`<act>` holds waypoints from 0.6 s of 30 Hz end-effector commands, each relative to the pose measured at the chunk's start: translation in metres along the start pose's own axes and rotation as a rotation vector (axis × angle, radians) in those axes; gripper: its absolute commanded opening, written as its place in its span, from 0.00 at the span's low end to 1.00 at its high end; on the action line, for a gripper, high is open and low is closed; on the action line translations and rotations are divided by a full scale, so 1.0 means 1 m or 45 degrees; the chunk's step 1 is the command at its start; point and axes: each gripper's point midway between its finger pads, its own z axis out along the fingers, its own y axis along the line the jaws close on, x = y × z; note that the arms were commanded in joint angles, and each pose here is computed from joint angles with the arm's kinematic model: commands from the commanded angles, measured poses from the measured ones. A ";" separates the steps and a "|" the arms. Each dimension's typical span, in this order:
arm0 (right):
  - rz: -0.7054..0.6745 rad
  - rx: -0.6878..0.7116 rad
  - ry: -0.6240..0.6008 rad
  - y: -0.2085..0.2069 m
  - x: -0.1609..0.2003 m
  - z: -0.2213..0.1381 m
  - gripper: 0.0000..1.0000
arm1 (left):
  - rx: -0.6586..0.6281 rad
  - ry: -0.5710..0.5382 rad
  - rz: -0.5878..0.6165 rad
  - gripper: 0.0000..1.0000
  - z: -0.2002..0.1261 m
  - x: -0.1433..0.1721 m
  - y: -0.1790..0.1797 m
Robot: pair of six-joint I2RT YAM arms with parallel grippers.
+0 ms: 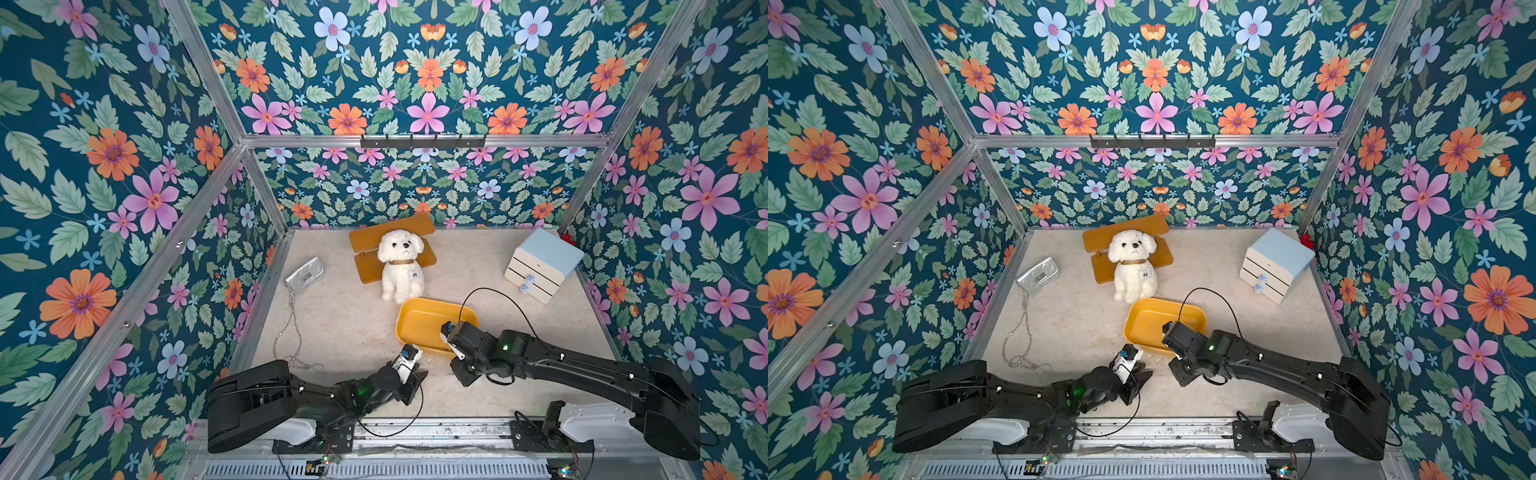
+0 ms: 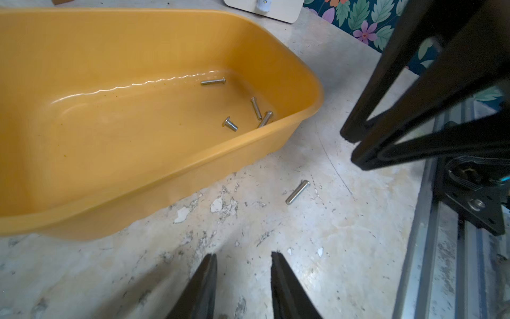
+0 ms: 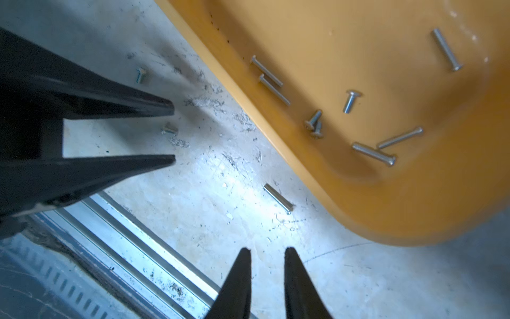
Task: Put the screws on the desktop into the storage box
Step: Pick up the screw from the center of the board.
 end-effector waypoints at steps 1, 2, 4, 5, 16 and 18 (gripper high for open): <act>0.022 0.015 0.038 -0.002 0.009 0.012 0.30 | -0.027 -0.012 0.002 0.39 -0.002 -0.002 0.004; 0.014 0.022 0.062 -0.003 0.011 0.017 0.31 | -0.030 -0.013 -0.001 0.39 -0.002 -0.002 0.004; 0.010 0.024 0.072 -0.002 0.010 0.025 0.33 | -0.040 -0.011 -0.003 0.38 -0.001 -0.002 0.005; 0.004 0.030 0.084 -0.002 0.009 0.026 0.33 | -0.043 -0.010 -0.003 0.39 -0.001 -0.002 0.006; -0.044 0.080 0.204 0.001 0.005 0.049 0.36 | -0.101 -0.042 -0.018 0.39 -0.007 -0.003 0.016; -0.054 0.084 0.216 0.001 0.004 0.052 0.36 | -0.120 -0.088 -0.041 0.39 -0.014 -0.007 0.022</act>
